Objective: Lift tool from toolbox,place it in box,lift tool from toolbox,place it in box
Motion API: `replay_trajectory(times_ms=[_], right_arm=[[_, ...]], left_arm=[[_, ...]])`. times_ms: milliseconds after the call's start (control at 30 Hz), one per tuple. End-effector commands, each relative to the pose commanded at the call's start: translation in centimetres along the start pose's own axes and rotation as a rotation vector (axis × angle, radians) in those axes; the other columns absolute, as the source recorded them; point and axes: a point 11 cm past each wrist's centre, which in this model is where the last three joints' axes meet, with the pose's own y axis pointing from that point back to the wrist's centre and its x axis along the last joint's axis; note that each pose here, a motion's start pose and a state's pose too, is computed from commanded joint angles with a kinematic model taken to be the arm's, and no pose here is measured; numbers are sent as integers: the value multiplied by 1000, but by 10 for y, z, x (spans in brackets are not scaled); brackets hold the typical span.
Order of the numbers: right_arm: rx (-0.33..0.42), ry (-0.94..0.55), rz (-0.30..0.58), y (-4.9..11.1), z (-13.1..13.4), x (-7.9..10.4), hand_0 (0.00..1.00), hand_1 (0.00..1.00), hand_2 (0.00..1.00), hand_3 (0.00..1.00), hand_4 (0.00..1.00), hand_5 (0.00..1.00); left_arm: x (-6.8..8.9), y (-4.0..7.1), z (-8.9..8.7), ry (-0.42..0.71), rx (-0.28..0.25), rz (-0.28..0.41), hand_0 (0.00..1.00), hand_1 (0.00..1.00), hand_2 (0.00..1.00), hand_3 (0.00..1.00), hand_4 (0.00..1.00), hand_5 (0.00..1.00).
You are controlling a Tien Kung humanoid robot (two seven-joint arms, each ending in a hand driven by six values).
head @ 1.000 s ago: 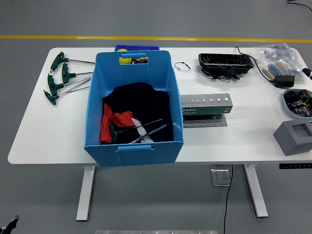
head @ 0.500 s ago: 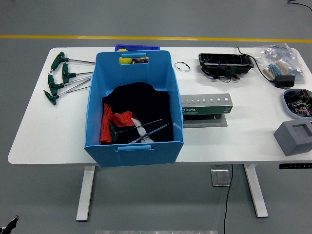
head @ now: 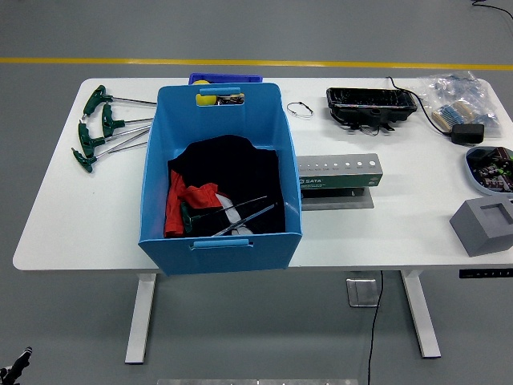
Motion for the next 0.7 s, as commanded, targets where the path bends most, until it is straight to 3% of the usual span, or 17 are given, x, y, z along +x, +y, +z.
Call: replay_trajectory(times_ms=[267,700], right_arm=[[16,19,-52,-7,-9,-9,771,785,831,867,998,993],[24,18,-147,-30,-15,-39,773,791,834,869,998,998]], left_arm=[[4,0,-2,-1,16,17,882,895,906,739,691,756],[-10,-1,14,35,-11,-8,881,896,908,735,691,752]])
